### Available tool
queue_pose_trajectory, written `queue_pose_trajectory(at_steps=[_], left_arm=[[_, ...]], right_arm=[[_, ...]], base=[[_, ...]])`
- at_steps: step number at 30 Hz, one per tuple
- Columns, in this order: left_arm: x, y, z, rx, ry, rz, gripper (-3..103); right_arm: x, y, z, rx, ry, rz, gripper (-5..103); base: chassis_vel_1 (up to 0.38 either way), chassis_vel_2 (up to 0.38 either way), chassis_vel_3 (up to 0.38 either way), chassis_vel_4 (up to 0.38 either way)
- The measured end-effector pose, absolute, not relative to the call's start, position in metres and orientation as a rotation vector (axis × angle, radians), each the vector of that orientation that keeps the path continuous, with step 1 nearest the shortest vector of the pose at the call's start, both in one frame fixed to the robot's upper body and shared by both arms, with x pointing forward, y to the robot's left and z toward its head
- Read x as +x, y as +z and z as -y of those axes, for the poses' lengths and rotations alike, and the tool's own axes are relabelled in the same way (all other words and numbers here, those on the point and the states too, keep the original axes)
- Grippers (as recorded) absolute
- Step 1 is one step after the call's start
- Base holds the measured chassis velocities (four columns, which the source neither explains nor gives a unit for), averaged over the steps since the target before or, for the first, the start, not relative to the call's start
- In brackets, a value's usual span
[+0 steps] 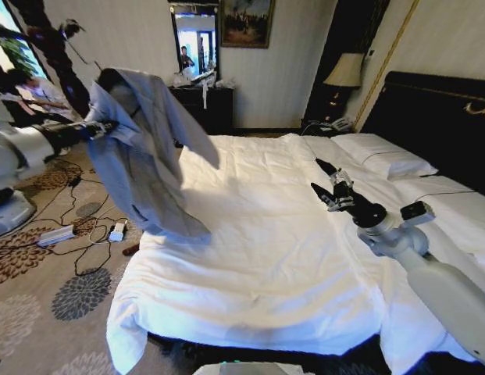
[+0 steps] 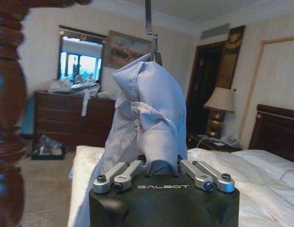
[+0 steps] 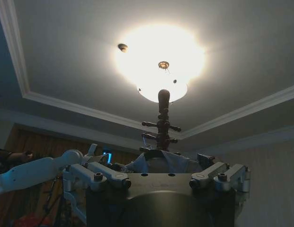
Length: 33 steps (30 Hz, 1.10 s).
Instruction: Pick up the clothes from the bed and hang them on the clothes hanger.
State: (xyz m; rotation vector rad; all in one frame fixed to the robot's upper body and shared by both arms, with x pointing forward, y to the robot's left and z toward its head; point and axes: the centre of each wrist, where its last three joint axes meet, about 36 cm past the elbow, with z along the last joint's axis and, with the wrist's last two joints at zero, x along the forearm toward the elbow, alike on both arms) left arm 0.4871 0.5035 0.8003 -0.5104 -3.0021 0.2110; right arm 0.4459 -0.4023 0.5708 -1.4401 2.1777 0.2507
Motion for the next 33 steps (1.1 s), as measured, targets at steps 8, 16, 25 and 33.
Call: queue_pose_trajectory(at_steps=[8,16,25,33], left_arm=[[0.502,0.836,-0.514,-0.438,0.3,3.01,18],[0.528,0.873,-0.515,-0.433,0.364,3.045,18],[0.573,0.879,-0.511,-0.335,0.422,2.986,18],[0.61,0.889,-0.503,-0.255,0.479,2.95,18]], right_arm=[[0.443,0.571,0.403,-1.462,0.224,-2.164,100],[0.442,0.57,0.404,-1.472,0.203,-2.152,100],[0.444,0.565,0.411,-1.467,0.185,-2.15,100],[0.446,0.559,0.418,-1.46,0.173,-2.156,100]], base=[[0.0,0.0,0.0,0.0],[0.0,0.0,0.0,0.0],[0.0,0.0,0.0,0.0],[0.0,0.0,0.0,0.0]])
